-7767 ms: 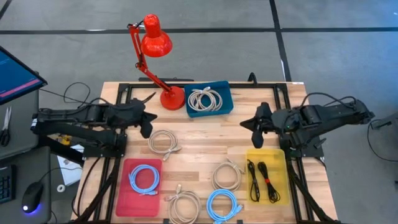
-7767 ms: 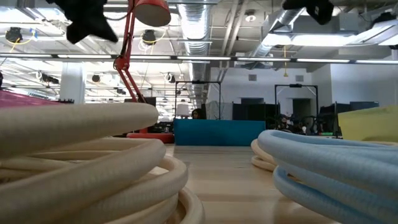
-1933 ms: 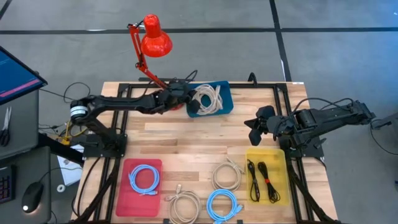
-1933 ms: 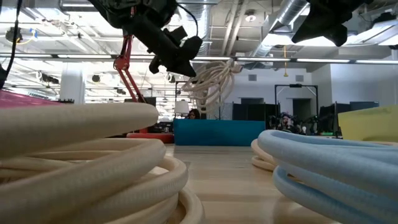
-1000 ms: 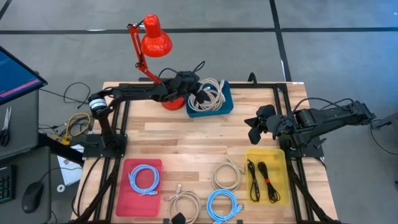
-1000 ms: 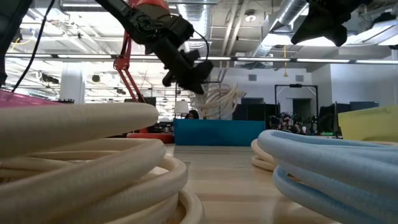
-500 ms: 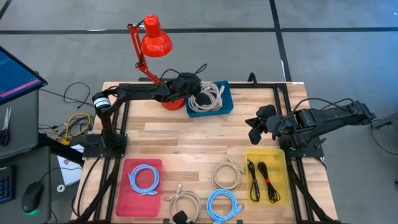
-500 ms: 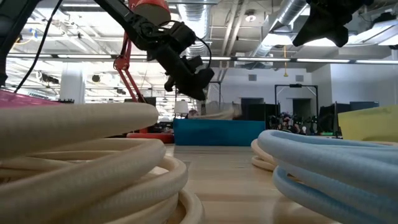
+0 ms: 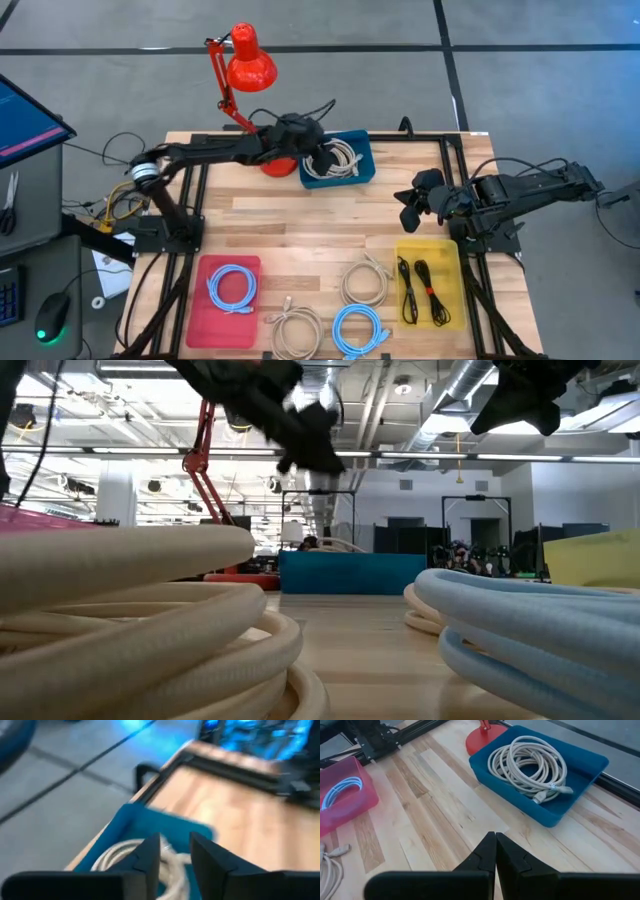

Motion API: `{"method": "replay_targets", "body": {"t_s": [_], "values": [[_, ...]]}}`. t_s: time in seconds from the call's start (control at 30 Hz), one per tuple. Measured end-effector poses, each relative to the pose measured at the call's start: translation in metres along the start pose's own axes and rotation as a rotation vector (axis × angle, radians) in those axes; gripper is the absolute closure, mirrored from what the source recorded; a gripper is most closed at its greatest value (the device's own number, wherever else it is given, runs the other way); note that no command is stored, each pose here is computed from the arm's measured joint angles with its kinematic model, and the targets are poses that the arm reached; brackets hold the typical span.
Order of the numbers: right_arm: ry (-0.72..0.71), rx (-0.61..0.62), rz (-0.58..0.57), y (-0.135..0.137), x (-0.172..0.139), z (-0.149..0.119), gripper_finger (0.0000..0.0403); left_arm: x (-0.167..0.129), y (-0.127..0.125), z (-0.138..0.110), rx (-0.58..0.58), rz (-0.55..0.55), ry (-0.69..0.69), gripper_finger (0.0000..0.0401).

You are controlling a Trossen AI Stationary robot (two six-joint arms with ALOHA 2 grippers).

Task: Sort HDMI cables
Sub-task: Put the blue HDMI cable into the red bin

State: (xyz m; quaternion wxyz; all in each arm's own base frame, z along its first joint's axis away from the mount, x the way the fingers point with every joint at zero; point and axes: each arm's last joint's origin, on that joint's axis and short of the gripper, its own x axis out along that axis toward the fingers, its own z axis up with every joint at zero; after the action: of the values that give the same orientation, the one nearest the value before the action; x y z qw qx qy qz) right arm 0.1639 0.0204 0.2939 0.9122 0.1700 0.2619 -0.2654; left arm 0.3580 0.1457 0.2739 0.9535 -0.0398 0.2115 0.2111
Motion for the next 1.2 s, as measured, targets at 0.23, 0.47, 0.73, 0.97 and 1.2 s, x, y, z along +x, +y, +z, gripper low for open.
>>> {"method": "replay_targets", "body": {"t_s": [0.23, 0.47, 0.73, 0.97, 1.2], "values": [[-0.004, 0.009, 0.018, 0.001, 0.000, 0.001, 0.0403, -0.088, -0.032, 0.043, 0.123, -0.142, -0.130, 0.0378], [-0.009, 0.044, 0.118, 0.007, -0.001, 0.005, 0.0403, -0.154, -0.044, 0.044, 0.148, -0.210, -0.068, 0.0394], [0.120, 0.056, 0.378, 0.018, -0.003, 0.005, 0.0403, -0.196, -0.058, 0.039, 0.134, -0.296, -0.066, 0.0397], [0.137, 0.030, 0.461, 0.034, -0.007, 0.007, 0.0403, -0.210, -0.061, 0.000, 0.026, -0.318, -0.026, 0.0398], [0.232, -0.031, 0.417, 0.046, -0.009, 0.009, 0.0403, -0.216, -0.068, -0.037, -0.090, -0.352, -0.113, 0.0397]]}}
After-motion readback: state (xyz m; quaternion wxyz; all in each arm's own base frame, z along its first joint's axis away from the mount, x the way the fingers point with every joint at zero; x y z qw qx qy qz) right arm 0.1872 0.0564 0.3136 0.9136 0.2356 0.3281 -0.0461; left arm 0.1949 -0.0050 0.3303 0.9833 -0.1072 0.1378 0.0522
